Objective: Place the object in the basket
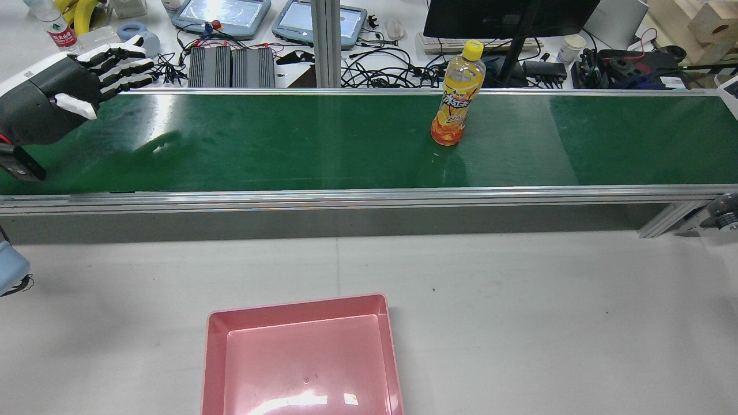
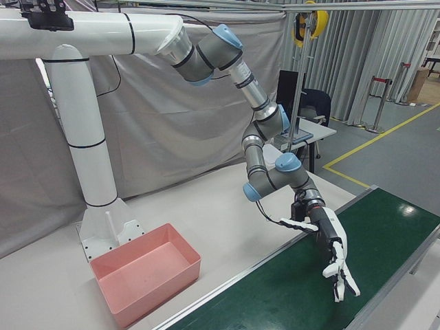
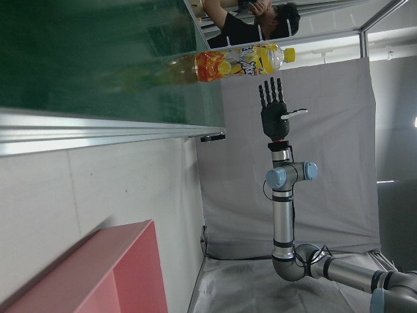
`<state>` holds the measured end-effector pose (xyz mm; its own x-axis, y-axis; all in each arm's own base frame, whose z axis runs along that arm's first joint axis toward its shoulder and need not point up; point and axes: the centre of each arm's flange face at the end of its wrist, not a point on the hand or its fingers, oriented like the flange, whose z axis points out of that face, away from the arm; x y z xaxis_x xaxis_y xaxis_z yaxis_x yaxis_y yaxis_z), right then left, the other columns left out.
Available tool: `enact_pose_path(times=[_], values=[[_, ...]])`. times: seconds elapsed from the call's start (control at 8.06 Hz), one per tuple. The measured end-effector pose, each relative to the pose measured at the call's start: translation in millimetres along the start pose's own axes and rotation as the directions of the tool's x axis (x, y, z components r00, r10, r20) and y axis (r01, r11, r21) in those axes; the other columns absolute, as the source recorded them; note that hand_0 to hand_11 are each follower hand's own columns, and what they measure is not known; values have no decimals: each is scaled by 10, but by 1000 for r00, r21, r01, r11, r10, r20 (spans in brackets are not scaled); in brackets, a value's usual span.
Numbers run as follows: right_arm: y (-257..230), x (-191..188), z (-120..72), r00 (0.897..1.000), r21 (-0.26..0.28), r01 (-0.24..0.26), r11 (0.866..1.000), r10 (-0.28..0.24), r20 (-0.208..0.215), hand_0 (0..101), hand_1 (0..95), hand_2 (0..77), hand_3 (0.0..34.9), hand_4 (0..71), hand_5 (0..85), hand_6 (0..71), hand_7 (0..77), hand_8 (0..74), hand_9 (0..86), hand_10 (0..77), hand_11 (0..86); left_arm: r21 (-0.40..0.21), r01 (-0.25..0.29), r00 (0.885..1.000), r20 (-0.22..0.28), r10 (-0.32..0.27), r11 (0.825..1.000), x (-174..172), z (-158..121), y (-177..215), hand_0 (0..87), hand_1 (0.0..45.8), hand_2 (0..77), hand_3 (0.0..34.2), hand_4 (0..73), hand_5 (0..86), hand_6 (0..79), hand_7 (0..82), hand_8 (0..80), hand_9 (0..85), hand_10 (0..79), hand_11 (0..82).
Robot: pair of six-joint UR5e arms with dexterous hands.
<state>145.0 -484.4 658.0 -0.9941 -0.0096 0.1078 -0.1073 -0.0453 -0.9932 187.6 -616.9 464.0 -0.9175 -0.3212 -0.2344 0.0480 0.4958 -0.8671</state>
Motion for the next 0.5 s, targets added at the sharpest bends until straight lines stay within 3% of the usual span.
enact_pose_path(times=[0.5], values=[[0,0,0,1000,0,0,1000,0,0,2,0,5,1,0,0,0,5,0,0,0,0,0,0,1000,0,0,1000,0,0,0,487,65,5,43,136,300,27,22,109,87,76,131]])
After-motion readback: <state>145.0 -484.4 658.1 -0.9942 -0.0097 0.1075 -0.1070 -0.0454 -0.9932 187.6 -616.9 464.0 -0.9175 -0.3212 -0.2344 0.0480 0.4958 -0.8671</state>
